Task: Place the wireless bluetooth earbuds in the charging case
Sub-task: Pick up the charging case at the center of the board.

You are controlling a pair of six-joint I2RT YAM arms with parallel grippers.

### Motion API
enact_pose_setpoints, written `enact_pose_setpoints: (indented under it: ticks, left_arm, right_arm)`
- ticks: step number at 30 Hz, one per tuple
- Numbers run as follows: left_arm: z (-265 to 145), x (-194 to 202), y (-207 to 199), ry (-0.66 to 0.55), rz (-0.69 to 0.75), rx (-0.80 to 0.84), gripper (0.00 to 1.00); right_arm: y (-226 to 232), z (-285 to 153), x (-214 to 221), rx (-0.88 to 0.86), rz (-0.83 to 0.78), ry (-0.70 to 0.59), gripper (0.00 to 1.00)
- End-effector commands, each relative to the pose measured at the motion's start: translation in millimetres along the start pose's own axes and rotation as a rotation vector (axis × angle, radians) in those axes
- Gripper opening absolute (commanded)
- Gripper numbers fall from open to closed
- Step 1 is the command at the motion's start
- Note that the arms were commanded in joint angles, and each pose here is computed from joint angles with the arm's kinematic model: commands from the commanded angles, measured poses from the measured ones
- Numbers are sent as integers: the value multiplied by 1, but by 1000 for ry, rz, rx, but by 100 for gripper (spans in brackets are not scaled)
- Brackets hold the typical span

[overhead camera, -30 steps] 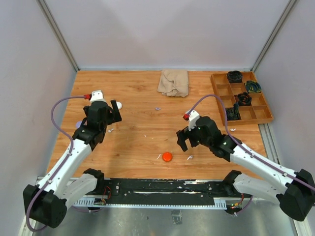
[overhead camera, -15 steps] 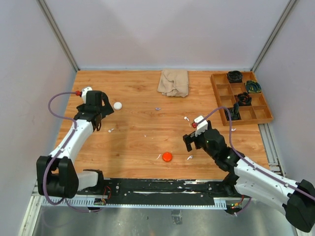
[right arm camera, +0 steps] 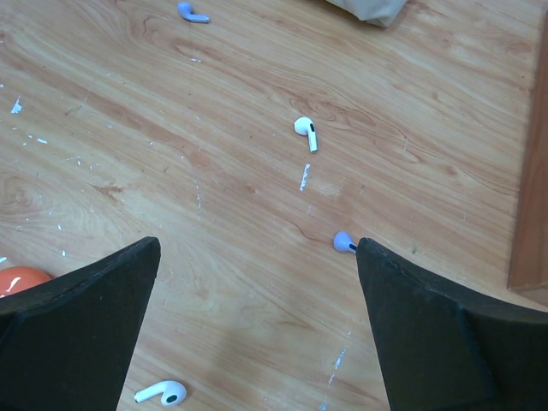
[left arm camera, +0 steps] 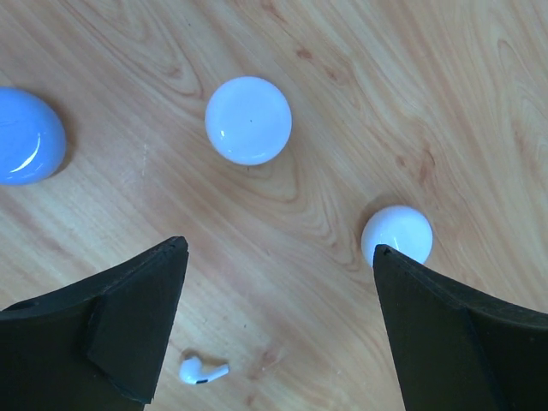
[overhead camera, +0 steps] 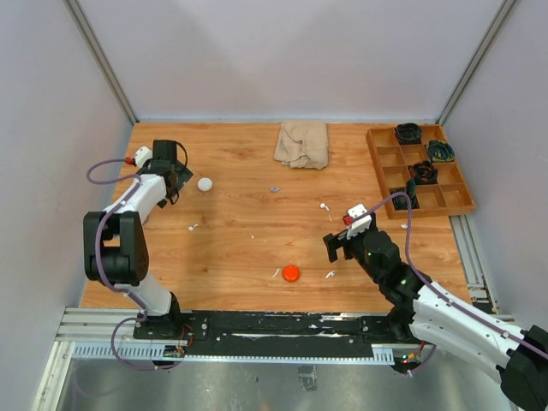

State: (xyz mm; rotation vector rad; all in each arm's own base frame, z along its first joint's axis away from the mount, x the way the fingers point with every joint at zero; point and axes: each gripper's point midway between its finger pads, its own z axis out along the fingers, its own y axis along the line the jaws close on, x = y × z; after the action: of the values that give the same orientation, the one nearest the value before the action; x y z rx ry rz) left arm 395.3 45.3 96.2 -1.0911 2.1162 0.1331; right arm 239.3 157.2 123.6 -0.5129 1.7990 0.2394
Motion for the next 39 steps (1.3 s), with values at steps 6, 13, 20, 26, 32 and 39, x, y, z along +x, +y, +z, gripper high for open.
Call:
enact_pose_setpoints:
  ticks: [6, 13, 20, 26, 32, 39]
  left_arm:
    - [44, -17, 0, -4, -162, -186, 89]
    - [71, -12, 6, 39, -218, -263, 75]
    - [91, -8, 14, 66, -235, -303, 69]
    - [99, -8, 18, 79, -231, -313, 64]
    - [101, -2, 19, 108, -197, -314, 56]
    - [90, 2, 24, 130, -147, -298, 48]
  right_arm:
    - [-1, -1, -3, 13, 5, -11, 98]
    - [-2, 0, -1, 19, 1, -10, 98]
    - [0, 2, 1, 8, -7, 6, 99]
    - [0, 3, 2, 9, -8, 7, 99]
    - [1, 3, 3, 6, -11, 13, 98]
    - [3, 4, 2, 0, -7, 8, 98]
